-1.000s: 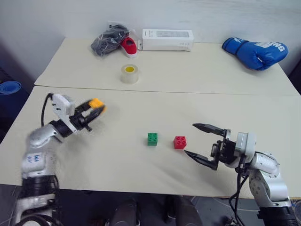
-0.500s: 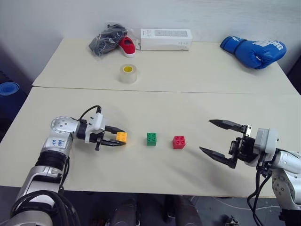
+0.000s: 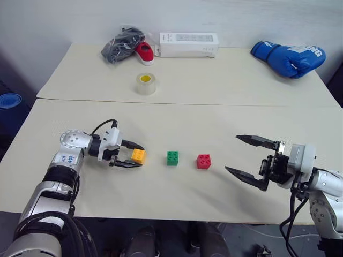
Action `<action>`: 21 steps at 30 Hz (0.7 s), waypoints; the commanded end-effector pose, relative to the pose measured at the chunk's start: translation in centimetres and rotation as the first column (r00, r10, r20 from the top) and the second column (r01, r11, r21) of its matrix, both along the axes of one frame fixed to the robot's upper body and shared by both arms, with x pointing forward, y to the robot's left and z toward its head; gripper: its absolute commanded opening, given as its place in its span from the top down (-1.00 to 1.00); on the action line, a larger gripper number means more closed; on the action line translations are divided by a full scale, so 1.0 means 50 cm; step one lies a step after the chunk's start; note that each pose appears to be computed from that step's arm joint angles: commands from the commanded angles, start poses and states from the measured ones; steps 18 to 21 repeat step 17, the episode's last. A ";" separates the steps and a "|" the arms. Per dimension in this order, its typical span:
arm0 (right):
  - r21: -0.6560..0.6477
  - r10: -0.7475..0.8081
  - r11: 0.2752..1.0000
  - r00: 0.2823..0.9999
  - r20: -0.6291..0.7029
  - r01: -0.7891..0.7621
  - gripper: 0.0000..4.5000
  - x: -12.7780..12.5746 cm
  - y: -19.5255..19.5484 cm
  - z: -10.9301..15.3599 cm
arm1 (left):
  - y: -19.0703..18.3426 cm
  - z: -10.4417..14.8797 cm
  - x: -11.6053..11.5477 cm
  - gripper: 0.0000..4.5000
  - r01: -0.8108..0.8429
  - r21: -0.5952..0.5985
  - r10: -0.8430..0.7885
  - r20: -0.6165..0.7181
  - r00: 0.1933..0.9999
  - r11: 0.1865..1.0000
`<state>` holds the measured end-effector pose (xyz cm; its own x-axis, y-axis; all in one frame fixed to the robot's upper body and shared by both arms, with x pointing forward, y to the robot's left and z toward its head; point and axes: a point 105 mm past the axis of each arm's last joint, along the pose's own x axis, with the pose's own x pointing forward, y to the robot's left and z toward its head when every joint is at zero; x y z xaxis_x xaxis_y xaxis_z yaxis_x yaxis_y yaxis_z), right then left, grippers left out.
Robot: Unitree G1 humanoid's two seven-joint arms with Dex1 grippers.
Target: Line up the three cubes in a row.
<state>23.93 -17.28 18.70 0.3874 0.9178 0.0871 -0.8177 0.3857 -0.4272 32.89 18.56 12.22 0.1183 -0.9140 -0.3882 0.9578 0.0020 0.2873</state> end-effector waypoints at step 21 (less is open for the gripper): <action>-0.331 0.059 0.940 0.994 -0.088 -0.085 -1.00 0.050 -0.137 0.029 | 0.187 0.115 -0.141 -0.78 -0.458 -0.168 0.474 0.066 0.878 0.873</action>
